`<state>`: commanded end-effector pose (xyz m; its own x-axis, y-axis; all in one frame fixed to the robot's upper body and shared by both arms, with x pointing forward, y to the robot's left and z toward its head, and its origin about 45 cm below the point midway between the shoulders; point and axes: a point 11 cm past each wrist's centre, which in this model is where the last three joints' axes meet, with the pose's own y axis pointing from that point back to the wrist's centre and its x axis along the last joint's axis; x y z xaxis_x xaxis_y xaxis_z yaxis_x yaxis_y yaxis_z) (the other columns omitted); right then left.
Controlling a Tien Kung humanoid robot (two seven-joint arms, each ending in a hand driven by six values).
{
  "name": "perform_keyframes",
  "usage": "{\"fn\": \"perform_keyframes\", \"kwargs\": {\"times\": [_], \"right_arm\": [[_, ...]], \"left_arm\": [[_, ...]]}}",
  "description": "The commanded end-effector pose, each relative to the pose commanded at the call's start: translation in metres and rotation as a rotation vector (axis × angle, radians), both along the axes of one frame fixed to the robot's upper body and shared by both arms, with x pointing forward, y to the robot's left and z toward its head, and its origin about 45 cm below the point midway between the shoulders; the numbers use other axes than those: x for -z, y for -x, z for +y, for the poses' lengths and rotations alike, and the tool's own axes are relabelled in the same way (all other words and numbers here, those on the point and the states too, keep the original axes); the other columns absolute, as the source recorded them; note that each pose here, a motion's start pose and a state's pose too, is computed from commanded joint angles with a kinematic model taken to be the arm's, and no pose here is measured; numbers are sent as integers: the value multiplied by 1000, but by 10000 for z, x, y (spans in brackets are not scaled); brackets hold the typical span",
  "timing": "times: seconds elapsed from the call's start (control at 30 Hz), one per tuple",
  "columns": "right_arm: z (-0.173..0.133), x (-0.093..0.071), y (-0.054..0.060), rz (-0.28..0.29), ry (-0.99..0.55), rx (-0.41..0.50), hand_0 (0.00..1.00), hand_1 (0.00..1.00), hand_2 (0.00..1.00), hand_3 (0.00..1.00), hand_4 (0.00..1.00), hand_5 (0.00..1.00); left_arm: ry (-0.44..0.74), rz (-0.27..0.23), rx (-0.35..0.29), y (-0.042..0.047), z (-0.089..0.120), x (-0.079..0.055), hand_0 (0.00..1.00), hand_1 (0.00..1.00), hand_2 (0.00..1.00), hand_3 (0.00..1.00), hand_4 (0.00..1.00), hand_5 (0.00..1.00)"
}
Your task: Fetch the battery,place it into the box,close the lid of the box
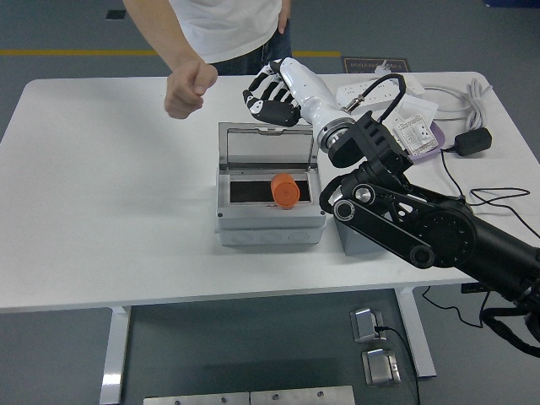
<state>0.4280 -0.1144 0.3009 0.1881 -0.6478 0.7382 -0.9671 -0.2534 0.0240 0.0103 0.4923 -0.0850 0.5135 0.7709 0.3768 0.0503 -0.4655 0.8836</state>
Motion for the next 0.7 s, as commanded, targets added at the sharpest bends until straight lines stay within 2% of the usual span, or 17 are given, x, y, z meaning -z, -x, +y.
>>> {"fn": "perform_keyframes", "kwargs": {"times": [0.1,0.43,0.67,0.7], "right_arm": [[-22,31,-30,8,-15,10,324,375,417,465,638,378],[-135,158,-167,40,-25,56,326,373,416,463,640,375],[-189,202,-220,46,-21,77,344,376,415,466,645,384],[-195,207,-224,47,-21,79,431,422,447,534,768,587]], "left_arm": [[2,-1,0,-3,-5,2,634,707,627,600,593,462],[2,2,3,-2,-3,1,634,707,627,600,593,460],[3,2,5,-6,0,0,634,707,627,601,592,458],[2,2,6,-5,2,-1,634,707,626,601,593,457]]}}
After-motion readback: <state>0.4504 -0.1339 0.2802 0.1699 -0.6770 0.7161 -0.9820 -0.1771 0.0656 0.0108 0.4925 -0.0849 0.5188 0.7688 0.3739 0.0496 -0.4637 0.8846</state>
